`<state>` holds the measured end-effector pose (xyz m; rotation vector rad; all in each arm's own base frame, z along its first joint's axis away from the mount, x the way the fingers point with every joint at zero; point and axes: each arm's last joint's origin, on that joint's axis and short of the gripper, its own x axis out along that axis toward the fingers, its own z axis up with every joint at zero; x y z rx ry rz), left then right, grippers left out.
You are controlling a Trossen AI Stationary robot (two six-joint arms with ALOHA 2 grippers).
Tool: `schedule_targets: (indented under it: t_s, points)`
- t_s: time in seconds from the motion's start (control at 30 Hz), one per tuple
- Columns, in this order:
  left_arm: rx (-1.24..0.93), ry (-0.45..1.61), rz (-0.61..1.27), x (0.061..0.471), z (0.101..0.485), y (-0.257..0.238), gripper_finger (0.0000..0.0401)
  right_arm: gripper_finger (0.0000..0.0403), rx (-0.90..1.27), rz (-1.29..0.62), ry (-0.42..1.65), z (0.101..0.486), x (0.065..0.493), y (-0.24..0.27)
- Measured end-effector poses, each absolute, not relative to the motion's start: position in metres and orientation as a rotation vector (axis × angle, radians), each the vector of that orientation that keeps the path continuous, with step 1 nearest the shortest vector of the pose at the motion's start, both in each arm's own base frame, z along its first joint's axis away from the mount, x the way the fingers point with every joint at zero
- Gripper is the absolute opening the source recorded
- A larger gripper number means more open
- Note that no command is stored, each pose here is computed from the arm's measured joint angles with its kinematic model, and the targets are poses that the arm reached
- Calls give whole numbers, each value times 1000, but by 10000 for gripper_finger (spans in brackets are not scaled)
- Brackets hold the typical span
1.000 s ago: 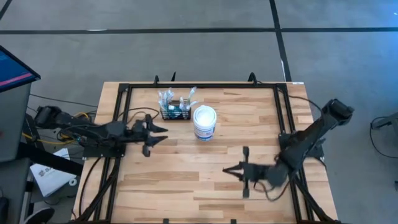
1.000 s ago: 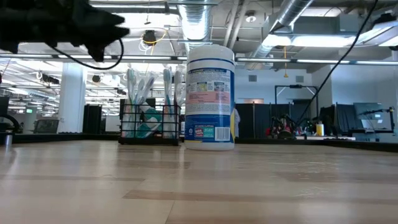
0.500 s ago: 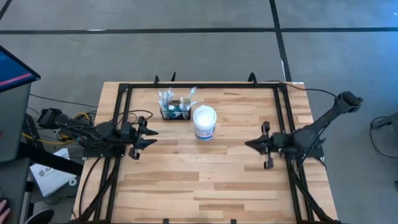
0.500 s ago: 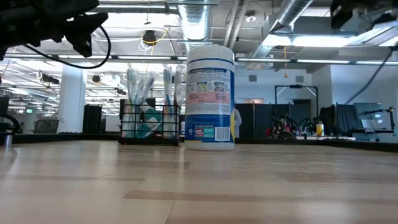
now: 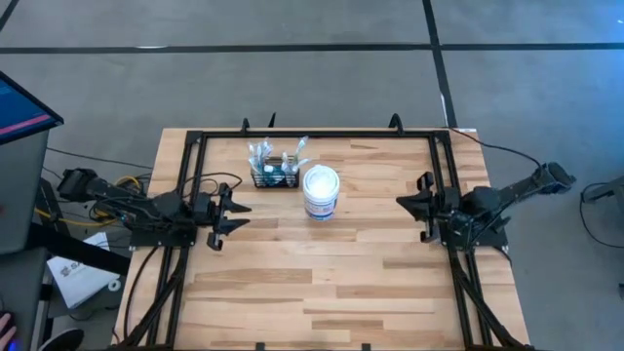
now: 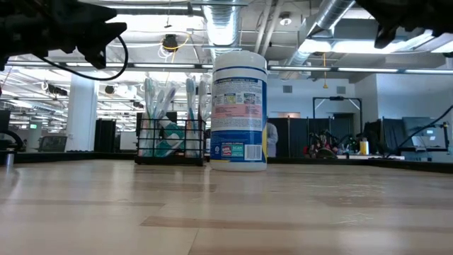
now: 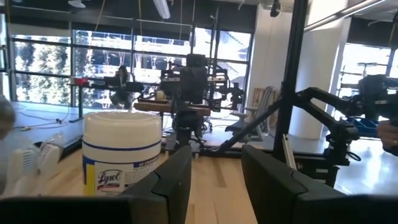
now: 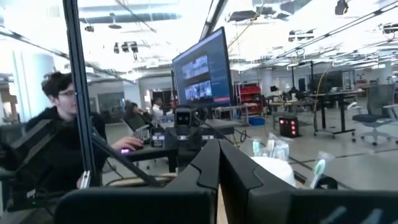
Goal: Pick & Place toothbrushing station
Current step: Return to Home Position
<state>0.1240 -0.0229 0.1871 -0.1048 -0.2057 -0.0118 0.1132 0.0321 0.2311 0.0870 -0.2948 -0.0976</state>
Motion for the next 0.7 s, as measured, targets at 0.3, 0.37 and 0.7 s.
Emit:
schedule_targets:
  t_s: [0.3,0.37,0.7]
  points:
    - [-109,-205,-3,124,187,-23,135,0,109,-115,-262,224,114,9]
    - [-109,-205,-3,124,187,-23,135,0,121,-130,-208,219,113,6]
    - [-133,-204,-6,124,187,-23,135,0,110,-226,-125,208,98,-2]
